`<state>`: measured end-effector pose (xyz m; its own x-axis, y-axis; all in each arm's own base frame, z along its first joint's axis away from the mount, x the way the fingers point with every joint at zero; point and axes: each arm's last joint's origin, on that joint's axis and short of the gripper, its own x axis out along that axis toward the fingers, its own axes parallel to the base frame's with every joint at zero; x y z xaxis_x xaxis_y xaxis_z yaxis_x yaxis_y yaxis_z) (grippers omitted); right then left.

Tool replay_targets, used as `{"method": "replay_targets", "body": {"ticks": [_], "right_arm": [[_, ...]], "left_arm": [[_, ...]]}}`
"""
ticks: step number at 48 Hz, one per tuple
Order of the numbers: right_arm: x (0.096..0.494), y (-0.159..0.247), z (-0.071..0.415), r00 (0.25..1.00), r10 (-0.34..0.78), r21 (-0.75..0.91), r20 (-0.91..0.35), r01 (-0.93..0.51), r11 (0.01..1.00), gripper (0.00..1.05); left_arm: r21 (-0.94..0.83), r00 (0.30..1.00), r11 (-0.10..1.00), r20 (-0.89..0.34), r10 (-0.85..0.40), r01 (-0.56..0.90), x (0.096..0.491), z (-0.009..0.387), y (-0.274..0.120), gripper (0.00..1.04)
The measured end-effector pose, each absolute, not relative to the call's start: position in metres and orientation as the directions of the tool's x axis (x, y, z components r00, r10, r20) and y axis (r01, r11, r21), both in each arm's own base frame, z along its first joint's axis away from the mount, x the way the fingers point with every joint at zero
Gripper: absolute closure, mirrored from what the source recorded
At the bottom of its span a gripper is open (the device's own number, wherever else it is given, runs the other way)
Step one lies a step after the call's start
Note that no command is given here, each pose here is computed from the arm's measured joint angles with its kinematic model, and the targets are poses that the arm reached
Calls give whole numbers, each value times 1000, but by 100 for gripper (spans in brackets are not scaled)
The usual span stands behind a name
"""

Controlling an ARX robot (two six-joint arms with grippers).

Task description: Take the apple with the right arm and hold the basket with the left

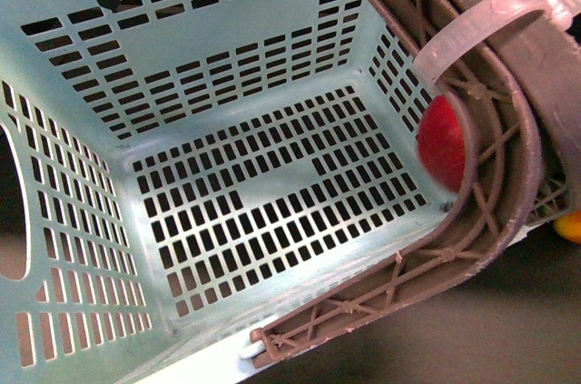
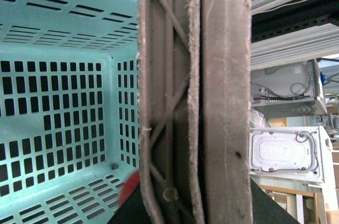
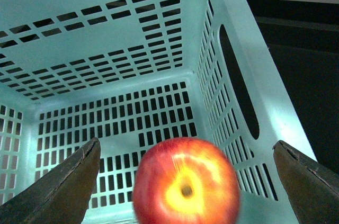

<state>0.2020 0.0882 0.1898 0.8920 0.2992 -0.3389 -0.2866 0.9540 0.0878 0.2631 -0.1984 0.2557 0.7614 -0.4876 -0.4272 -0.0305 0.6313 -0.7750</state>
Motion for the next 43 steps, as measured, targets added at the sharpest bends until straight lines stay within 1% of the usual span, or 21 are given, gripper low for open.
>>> {"method": "replay_targets", "body": {"ticks": [7,12,19,22,41,43], "right_arm": [[203,83,192,908,263,92,-327,-246,965,9],[199,72,201,932,199,98,-303,-177,979,9],[177,53,206,942,118,69,-313,-101,992,9],[173,49,208,951,95,69,-295,-78,995,9],[173,49,209,951,99,68,-293,-83,994,9],[173,48,207,960,74,49,-271,-63,997,11]], "left_arm": [[-770,759,638,-432,-487,-29,263,255,-199,89],[-766,764,642,-431,-480,-30,263,255,-199,89],[-767,763,641,-431,-481,-30,263,255,-199,89],[-769,761,638,-432,-485,-29,263,255,-199,89],[-768,762,639,-431,-483,-30,263,255,-199,89],[-768,762,639,-431,-483,-29,263,255,-199,89]]}}
